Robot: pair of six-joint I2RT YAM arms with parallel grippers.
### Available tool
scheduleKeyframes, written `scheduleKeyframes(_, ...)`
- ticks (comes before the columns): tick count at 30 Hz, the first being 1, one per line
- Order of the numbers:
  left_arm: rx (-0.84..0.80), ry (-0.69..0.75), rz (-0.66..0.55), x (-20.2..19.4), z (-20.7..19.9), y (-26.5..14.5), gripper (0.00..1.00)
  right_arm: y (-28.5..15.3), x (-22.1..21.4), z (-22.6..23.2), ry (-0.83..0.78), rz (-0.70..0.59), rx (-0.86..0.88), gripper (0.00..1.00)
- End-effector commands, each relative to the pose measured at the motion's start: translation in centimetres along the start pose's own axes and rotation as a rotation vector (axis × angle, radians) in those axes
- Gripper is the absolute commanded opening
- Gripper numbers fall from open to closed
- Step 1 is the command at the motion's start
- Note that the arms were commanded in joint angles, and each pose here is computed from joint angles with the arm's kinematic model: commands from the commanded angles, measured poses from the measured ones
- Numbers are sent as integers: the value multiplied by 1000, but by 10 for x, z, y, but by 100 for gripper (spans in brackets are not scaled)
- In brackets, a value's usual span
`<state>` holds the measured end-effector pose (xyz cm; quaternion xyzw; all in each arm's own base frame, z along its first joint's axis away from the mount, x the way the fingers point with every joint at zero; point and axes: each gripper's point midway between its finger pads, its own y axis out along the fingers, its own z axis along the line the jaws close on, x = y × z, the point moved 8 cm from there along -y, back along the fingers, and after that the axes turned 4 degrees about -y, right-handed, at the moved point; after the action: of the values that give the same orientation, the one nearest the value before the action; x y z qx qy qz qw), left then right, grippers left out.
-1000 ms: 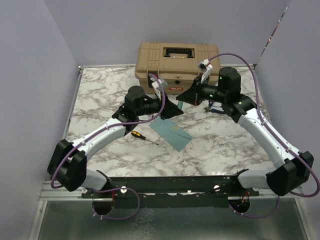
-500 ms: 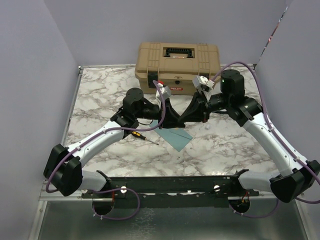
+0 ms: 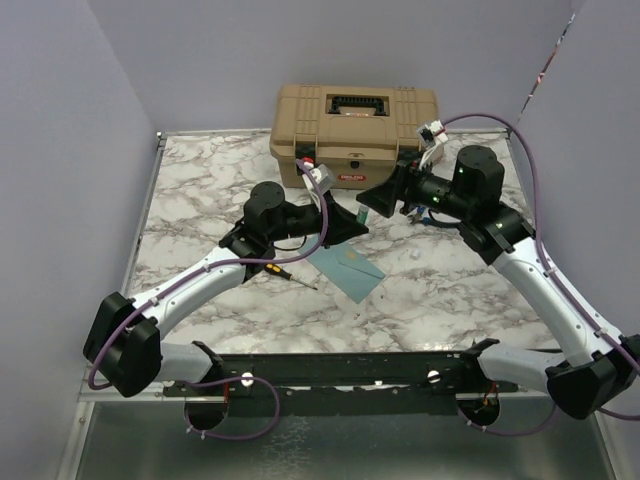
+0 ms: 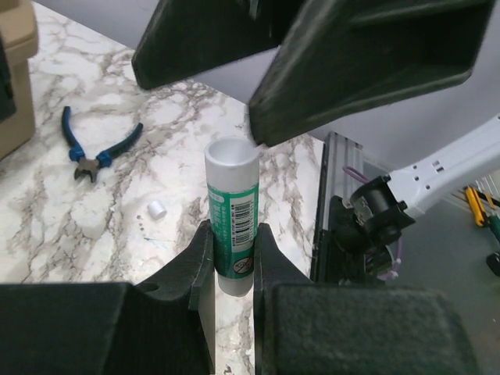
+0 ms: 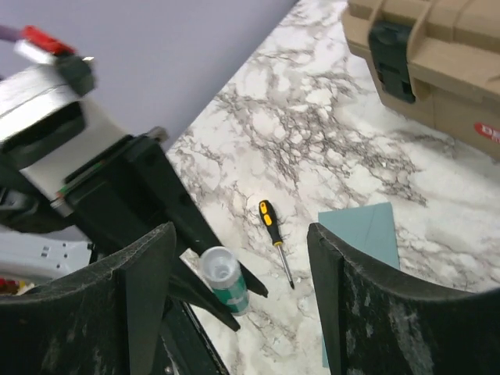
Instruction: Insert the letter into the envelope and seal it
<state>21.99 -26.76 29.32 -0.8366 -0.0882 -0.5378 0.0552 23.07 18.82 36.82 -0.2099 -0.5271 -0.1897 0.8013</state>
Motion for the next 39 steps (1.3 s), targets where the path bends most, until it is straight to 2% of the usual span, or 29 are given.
scheduleKeyframes(1,68,27,-83,15,1,0,0,16,-14,-18,185,23,-134,72)
scheduleKeyframes(7,85,0,-82,13,5,2,0,20,-11,-9,201,12,-30,67)
scheduleKeyframes(14,91,-17,-90,16,4,3,0,22,-13,-5,200,45,29,33)
scheduleKeyframes(17,93,-21,-102,19,2,2,0,23,-10,0,192,90,94,27)
scheduleKeyframes(22,77,-16,-103,22,-3,0,0,18,-7,6,147,108,142,8)
scheduleKeyframes(24,53,-21,-90,20,-5,-1,0,14,-7,12,95,128,214,1)
scheduleKeyframes(29,-179,6,26,13,-26,-3,0,-1,-14,31,-112,173,549,0)
scheduleKeyframes(33,-323,64,86,5,-42,-10,0,-19,-17,46,-285,134,803,0)
scheduleKeyframes(36,-352,95,89,4,-46,-12,0,-25,-18,51,-341,107,891,0)
scheduleKeyframes(39,-354,102,88,6,-46,-10,0,-17,-17,46,-317,125,851,0)
